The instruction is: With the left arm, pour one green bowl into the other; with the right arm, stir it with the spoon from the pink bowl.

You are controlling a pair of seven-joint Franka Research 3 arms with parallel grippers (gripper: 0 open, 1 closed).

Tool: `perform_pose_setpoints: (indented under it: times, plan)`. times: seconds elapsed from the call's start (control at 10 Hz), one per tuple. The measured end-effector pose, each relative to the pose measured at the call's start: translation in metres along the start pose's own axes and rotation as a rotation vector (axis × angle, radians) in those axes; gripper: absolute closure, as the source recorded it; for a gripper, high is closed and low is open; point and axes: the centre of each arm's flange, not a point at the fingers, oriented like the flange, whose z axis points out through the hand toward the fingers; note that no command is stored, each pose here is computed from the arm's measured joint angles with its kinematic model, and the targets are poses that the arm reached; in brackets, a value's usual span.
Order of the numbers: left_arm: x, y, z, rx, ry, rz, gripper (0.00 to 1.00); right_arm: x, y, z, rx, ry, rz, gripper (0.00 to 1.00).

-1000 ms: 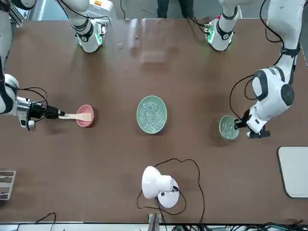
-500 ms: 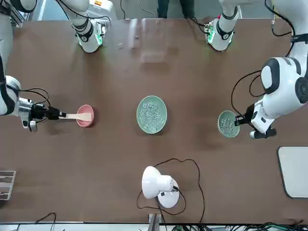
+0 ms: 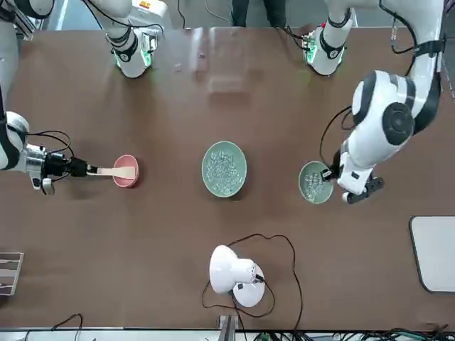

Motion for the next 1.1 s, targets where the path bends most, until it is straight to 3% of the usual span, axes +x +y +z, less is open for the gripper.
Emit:
perform_pose_setpoints:
  times: [0.4,0.7,0.8,1.1]
  plan:
    - [-0.046,0.085,-0.001,0.003,0.037,-0.128,0.96,-0.001,0.004,0.002,0.004,-0.003,0.005,0.73]
    - [-0.076,0.127,0.002,0.111,0.117,-0.157,0.96,-0.003,0.008,0.006,0.008,-0.007,-0.005,0.78]
    - [-0.089,0.145,0.013,0.135,0.153,-0.163,0.96,-0.003,0.010,0.007,0.009,-0.008,-0.009,0.85]
    - [-0.135,0.188,0.040,0.187,0.227,-0.181,0.96,-0.003,0.009,0.006,0.018,-0.006,-0.036,0.91]
